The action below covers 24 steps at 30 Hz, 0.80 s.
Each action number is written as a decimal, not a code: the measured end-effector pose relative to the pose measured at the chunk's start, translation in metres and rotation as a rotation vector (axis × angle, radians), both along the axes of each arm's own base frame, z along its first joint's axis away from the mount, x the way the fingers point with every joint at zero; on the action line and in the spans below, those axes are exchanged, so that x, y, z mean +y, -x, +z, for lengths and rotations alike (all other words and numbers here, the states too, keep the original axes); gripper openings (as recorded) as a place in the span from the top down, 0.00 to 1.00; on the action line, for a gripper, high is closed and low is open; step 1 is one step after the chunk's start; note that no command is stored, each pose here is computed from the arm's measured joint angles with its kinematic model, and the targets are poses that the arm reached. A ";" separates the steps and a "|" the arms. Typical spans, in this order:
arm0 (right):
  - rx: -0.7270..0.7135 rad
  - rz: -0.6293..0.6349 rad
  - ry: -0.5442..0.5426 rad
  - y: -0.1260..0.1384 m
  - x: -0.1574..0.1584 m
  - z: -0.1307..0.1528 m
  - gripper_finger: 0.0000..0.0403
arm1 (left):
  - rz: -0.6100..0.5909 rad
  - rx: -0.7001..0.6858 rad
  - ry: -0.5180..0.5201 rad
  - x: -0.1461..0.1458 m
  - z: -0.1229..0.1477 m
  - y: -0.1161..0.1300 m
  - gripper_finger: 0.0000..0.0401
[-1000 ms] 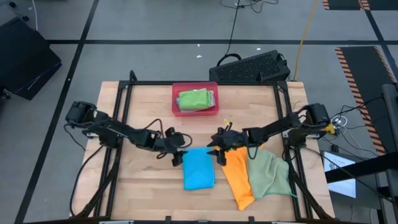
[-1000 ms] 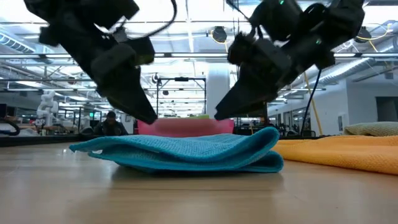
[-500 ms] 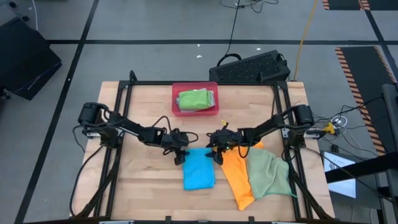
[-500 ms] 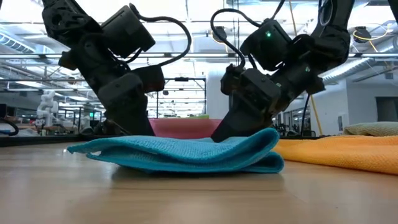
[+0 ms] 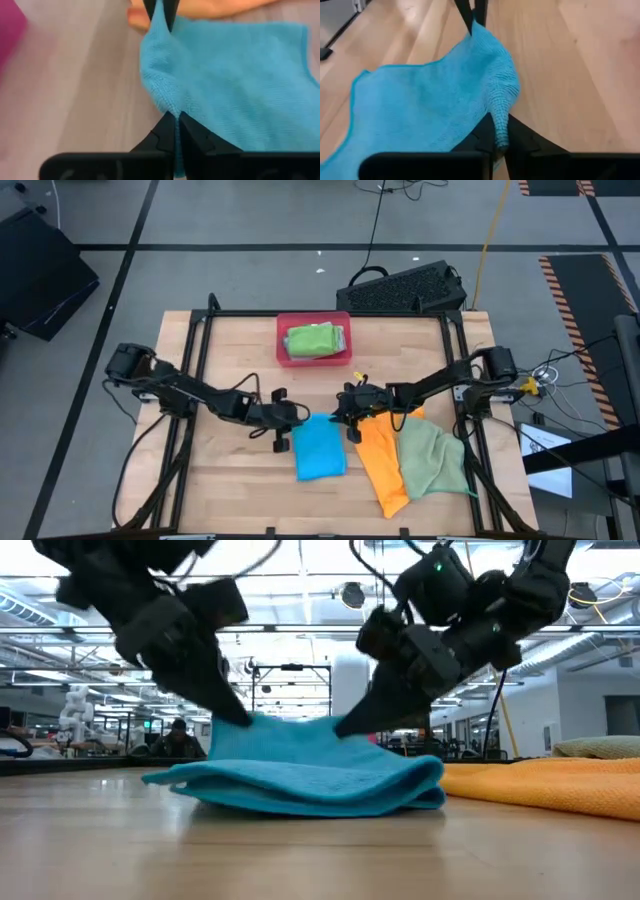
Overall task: Fold microfiber towels
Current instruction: Fold the blue towel
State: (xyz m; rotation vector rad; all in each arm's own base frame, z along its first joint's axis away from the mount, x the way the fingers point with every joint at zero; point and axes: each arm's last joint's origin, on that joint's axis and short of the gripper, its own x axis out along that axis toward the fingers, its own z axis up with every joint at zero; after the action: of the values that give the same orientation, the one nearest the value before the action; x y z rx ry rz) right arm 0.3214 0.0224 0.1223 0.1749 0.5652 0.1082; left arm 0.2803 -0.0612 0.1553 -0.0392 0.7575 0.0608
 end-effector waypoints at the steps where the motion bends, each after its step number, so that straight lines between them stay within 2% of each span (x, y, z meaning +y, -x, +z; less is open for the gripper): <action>1: -0.002 -0.004 0.014 0.001 0.000 0.004 0.95 | -0.003 -0.017 -0.022 -0.002 0.004 0.002 0.96; 6: -0.061 0.013 0.155 0.005 0.008 0.022 0.97 | -0.057 -0.112 -0.111 -0.021 0.020 0.007 0.98; 12: -0.072 0.038 0.370 0.011 0.041 0.023 0.98 | -0.106 -0.147 -0.146 -0.049 0.020 0.016 0.97; 16: -0.114 0.071 0.481 0.017 0.067 0.026 0.98 | -0.160 -0.200 -0.113 -0.069 0.024 0.022 0.99; 21: -0.176 0.122 0.518 0.025 0.094 0.030 0.98 | -0.196 -0.287 -0.042 -0.087 0.027 0.023 0.97; 24: -0.190 0.111 0.560 0.030 0.106 0.031 0.98 | -0.217 -0.304 -0.020 -0.096 0.020 0.020 0.97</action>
State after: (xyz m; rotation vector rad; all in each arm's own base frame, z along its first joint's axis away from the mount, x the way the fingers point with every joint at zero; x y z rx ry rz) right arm 0.2911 0.1287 0.1529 -0.4083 0.3969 0.0695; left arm 0.2602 -0.1569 0.1754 0.0523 0.4541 -0.1413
